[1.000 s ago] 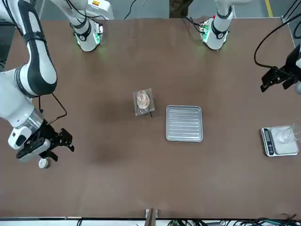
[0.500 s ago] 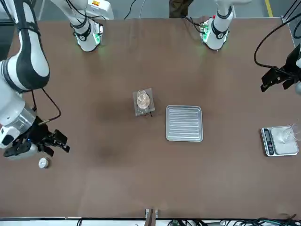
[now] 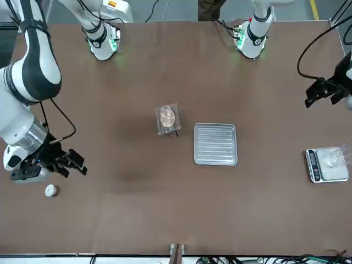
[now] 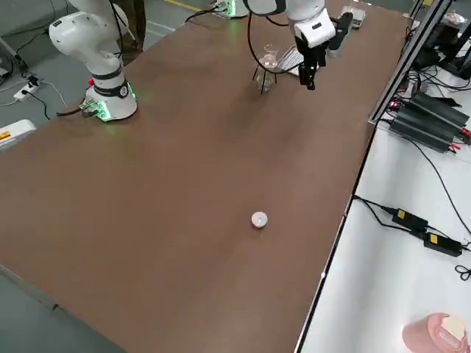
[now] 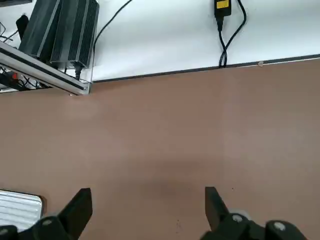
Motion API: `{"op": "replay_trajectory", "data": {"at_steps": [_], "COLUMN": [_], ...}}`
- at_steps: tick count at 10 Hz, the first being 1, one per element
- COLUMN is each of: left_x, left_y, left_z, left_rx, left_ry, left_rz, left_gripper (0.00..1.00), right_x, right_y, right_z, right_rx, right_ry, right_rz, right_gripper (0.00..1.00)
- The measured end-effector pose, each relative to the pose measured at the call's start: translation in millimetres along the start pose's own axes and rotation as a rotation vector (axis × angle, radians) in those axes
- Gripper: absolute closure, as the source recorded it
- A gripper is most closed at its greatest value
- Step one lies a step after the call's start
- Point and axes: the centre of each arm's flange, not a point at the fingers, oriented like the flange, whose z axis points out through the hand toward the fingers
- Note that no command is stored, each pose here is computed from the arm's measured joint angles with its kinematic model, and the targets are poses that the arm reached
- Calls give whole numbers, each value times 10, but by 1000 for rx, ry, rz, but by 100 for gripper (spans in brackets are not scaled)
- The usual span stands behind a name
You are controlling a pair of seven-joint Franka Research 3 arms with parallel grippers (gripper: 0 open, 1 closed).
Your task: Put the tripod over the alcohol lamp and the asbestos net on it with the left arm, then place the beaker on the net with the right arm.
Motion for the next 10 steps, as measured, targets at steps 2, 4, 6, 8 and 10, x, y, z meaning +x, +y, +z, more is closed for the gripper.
{"op": "replay_trajectory", "data": {"at_steps": [2,4,6,8,10], "left_x": [0,0,-1,-1,-1], "left_y": [3,4,8,10,12], "left_z": [-5,-6,-7,-8,-9], "left_rx": [-1,-1,-4,-5,-5], "left_ry": [1,1,1,1,1], "left_rz": [0,1,1,1,1], "left_gripper": [1,1,1,1,1], "right_x": [4,19,-32,-180,-384], "right_y": [199,396,476,390,250], "right_z": [-106,-217,-383,-729,-1127], "right_rx": [-55,-115,-158,-187,-202], "right_ry": [-15,-7,-34,-93,-153], "right_rz": [7,24,38,40,37], "right_gripper": [0,0,0,0,0]}}
